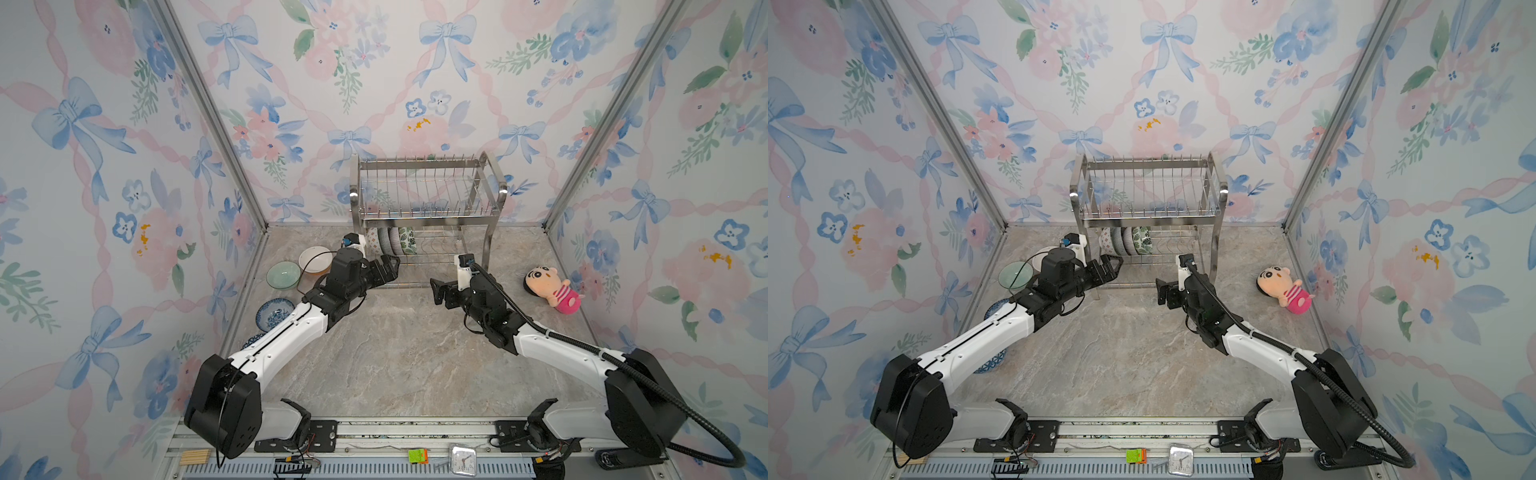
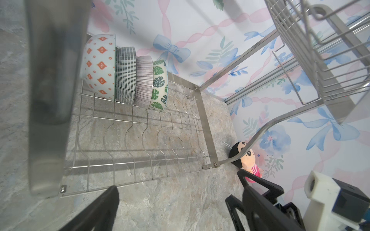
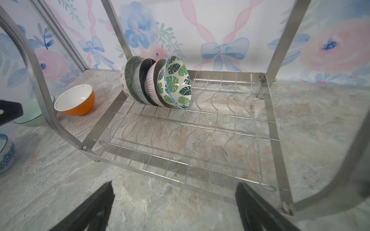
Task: Load the bowls into the dish rack
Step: 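Withdraw the right gripper from the rack while the left gripper moves toward the table bowls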
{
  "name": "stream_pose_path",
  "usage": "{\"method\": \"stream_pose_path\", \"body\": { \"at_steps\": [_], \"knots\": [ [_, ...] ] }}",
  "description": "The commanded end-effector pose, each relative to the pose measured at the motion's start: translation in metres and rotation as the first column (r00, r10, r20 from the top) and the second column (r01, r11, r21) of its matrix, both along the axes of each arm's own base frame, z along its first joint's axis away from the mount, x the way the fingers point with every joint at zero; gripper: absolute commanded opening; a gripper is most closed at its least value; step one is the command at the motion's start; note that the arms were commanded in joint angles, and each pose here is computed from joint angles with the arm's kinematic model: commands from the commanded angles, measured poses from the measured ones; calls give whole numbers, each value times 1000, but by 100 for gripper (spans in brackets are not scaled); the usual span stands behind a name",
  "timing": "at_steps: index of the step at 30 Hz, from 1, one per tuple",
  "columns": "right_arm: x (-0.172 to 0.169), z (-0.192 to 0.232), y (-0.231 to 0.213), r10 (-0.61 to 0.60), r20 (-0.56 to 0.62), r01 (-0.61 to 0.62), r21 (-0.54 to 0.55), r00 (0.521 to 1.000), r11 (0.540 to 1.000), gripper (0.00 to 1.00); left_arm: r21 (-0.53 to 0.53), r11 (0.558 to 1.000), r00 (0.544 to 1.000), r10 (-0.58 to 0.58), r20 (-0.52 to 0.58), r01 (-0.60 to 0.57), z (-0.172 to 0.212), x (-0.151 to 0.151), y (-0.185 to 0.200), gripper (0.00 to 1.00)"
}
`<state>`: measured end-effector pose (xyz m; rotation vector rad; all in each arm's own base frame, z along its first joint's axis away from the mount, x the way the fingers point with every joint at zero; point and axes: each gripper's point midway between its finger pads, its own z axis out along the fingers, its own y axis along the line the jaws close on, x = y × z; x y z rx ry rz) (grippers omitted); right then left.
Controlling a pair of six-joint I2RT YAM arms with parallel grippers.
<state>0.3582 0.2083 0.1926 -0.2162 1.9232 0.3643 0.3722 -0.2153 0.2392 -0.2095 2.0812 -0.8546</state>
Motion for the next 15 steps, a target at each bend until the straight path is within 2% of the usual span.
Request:
{"method": "stream_pose_path", "body": {
  "at_steps": [1,3,8,15],
  "knots": [
    [-8,0,-22,-76,-5,76,28,997,997,97,72,996,998,47,-37,-45,-7,-16,23,98],
    [-12,-2,-22,-41,-14,42,66,999,997,97,99,992,995,86,-50,-81,-6,-24,38,98],
    [-26,-4,-12,56,-58,-58,-34,997,998,97,155,973,977,188,-104,-171,-8,-45,85,98],
    [-39,4,25,157,-62,-165,-142,986,976,97,221,937,912,324,-252,-272,-45,-68,149,98]
  ]
}}
